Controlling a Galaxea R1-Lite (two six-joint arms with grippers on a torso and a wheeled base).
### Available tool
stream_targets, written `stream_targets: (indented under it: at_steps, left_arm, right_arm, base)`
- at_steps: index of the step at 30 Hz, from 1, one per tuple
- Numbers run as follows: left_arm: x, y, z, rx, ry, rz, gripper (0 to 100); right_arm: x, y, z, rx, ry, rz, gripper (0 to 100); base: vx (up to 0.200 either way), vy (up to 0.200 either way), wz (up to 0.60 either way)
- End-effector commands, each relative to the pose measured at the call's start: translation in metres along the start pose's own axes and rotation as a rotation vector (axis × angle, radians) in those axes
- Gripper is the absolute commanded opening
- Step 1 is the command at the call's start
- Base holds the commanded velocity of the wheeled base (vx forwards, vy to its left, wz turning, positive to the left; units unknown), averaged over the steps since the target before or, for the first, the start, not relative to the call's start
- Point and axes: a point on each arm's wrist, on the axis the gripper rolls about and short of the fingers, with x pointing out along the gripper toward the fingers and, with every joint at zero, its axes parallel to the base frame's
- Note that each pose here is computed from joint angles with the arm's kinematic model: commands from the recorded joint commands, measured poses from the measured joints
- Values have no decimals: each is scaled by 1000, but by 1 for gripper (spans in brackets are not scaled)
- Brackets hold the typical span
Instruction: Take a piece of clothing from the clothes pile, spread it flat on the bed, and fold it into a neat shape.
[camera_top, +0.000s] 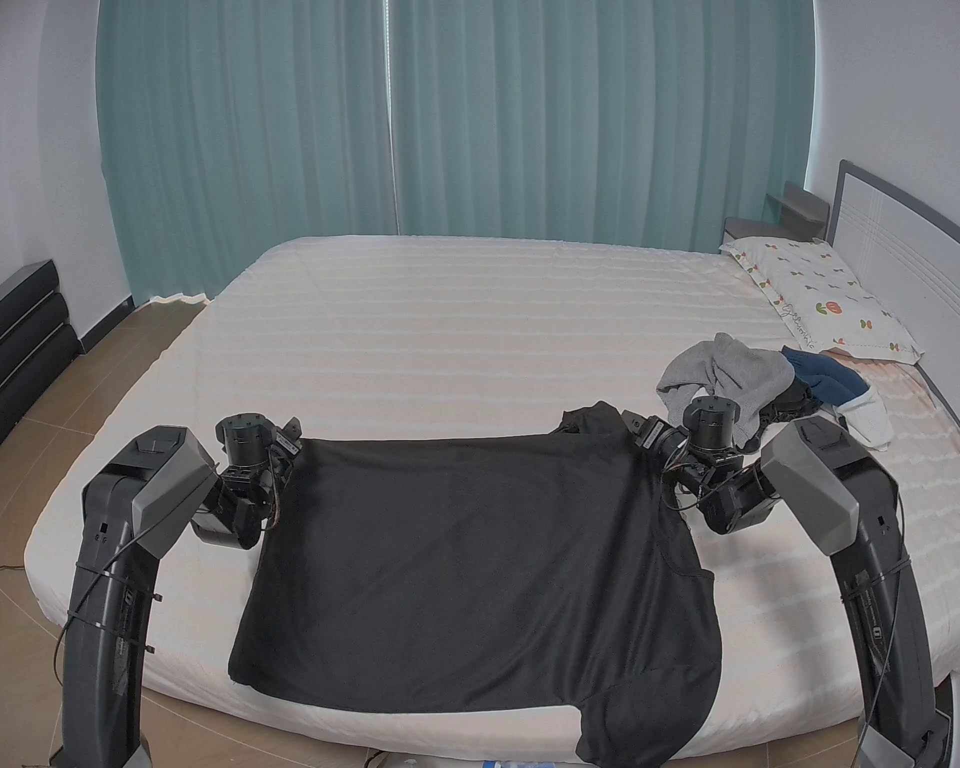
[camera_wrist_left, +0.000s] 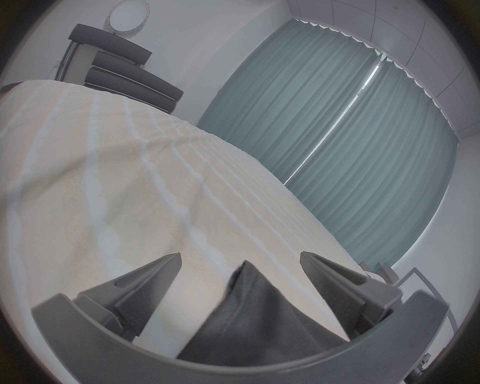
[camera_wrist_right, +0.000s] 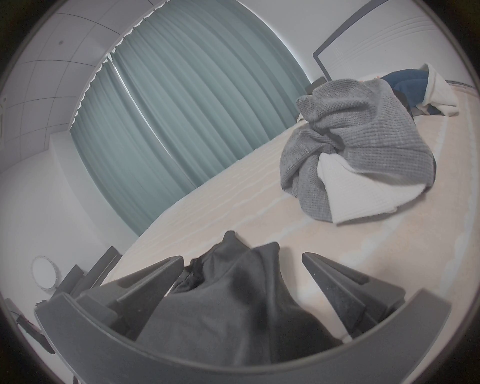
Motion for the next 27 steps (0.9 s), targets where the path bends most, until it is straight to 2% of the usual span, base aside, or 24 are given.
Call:
stream_targets:
  at_steps: [1, 6, 10, 13, 15, 18, 22, 27]
  left_arm:
    - [-23, 2, 37, -24, -17, 34, 100]
    - [-46, 7, 57, -60, 7, 54, 100]
    - [-82, 16, 63, -85, 105, 70, 100]
    - [-119, 28, 57, -90, 188, 68, 100]
    - [-140, 37, 52, -91, 220, 73, 100]
    - [-171, 47, 45, -101, 241, 81, 100]
    - [-203, 52, 37, -161, 255, 76, 100]
    - [-227, 62, 28, -163, 280, 77, 100]
  right_arm:
    - [-35, 13, 43, 30, 36, 59, 100]
    - [-57, 12, 65, 95, 29, 67, 100]
    - [-86, -3, 71, 124, 114, 59, 100]
    - [-115, -19, 58, 151, 229, 25, 100]
    - [-128, -23, 53, 163, 269, 5, 100]
    - [-151, -28, 53, 176, 309, -36, 100]
    - [-167, -29, 48, 182, 338, -54, 100]
    - [-181, -23, 24, 176, 421, -64, 100]
  base:
    - [0, 0, 0]
    - [0, 0, 0]
    - [0, 0, 0]
    - [0, 0, 0]
    - [0, 0, 0]
    - [0, 0, 0]
    - [0, 0, 0]
    - [0, 0, 0]
